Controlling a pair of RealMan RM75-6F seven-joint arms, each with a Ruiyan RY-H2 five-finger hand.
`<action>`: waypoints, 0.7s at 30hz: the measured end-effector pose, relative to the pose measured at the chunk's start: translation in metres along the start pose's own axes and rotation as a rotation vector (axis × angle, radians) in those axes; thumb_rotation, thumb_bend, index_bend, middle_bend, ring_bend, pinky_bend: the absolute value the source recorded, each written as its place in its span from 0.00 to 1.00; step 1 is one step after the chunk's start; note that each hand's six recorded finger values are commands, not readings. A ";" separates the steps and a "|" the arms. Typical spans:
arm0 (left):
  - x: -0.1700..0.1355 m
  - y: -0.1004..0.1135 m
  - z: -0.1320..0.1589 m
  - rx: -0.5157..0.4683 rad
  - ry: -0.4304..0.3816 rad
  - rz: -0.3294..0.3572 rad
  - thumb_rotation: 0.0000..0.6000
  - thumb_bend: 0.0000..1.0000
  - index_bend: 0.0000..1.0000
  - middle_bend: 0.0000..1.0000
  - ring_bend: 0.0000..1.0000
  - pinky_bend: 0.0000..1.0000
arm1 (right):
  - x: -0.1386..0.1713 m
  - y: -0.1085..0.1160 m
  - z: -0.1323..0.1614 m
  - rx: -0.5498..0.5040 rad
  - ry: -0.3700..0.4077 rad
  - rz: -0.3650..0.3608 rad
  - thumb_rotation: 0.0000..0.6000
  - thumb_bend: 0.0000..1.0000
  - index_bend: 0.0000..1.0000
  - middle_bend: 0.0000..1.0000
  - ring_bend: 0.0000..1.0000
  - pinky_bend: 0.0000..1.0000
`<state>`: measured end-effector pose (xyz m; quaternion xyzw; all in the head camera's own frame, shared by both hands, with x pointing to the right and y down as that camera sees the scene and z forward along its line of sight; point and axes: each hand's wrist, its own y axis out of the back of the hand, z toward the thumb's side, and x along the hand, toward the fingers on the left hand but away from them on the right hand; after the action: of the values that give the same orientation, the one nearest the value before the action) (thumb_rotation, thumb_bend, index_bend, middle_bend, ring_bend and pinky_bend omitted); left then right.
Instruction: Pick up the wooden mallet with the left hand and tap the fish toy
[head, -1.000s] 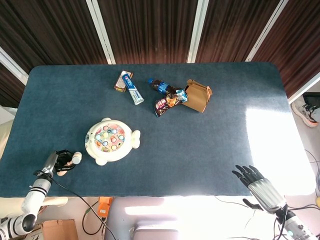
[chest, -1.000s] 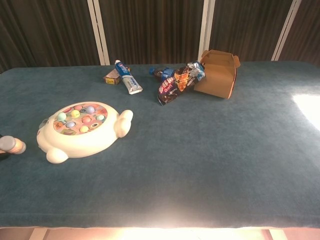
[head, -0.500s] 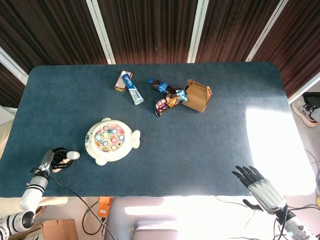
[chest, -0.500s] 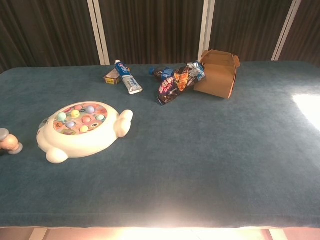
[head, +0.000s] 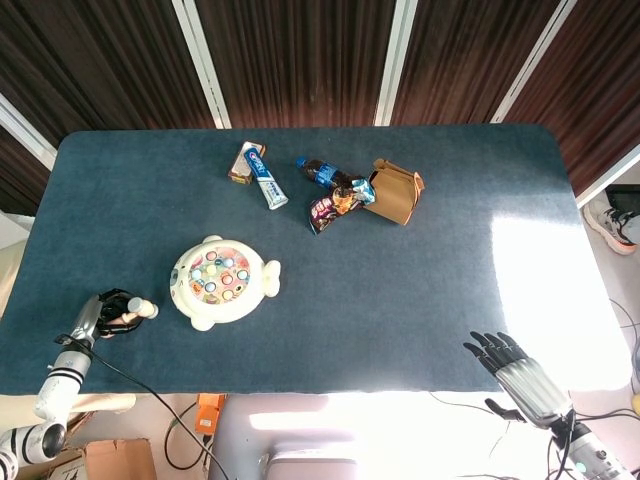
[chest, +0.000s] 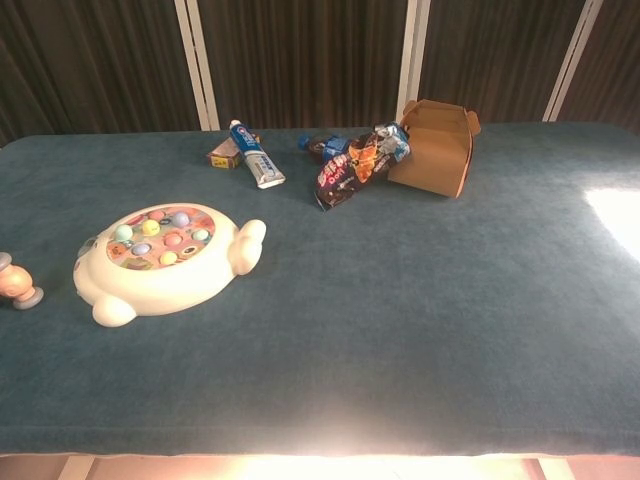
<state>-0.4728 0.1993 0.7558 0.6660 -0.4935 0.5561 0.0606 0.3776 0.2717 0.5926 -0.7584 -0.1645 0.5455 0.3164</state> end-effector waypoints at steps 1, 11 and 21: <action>0.000 0.000 0.000 0.008 -0.005 0.002 1.00 0.21 0.45 0.29 0.18 0.26 | 0.000 0.000 0.000 0.000 0.000 0.002 1.00 0.24 0.00 0.00 0.00 0.00; 0.004 0.007 -0.003 0.086 -0.031 0.045 1.00 0.19 0.42 0.26 0.13 0.20 | 0.001 -0.001 0.001 -0.015 0.011 0.021 1.00 0.24 0.00 0.00 0.00 0.00; 0.004 0.008 -0.004 0.098 -0.048 0.049 1.00 0.17 0.36 0.22 0.10 0.19 | 0.000 -0.002 0.002 -0.018 0.015 0.027 1.00 0.24 0.00 0.00 0.00 0.00</action>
<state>-0.4819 0.1947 0.7566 0.6692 -0.4831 0.5646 0.0024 0.3757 0.2740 0.5928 -0.7674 -0.1567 0.5426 0.3035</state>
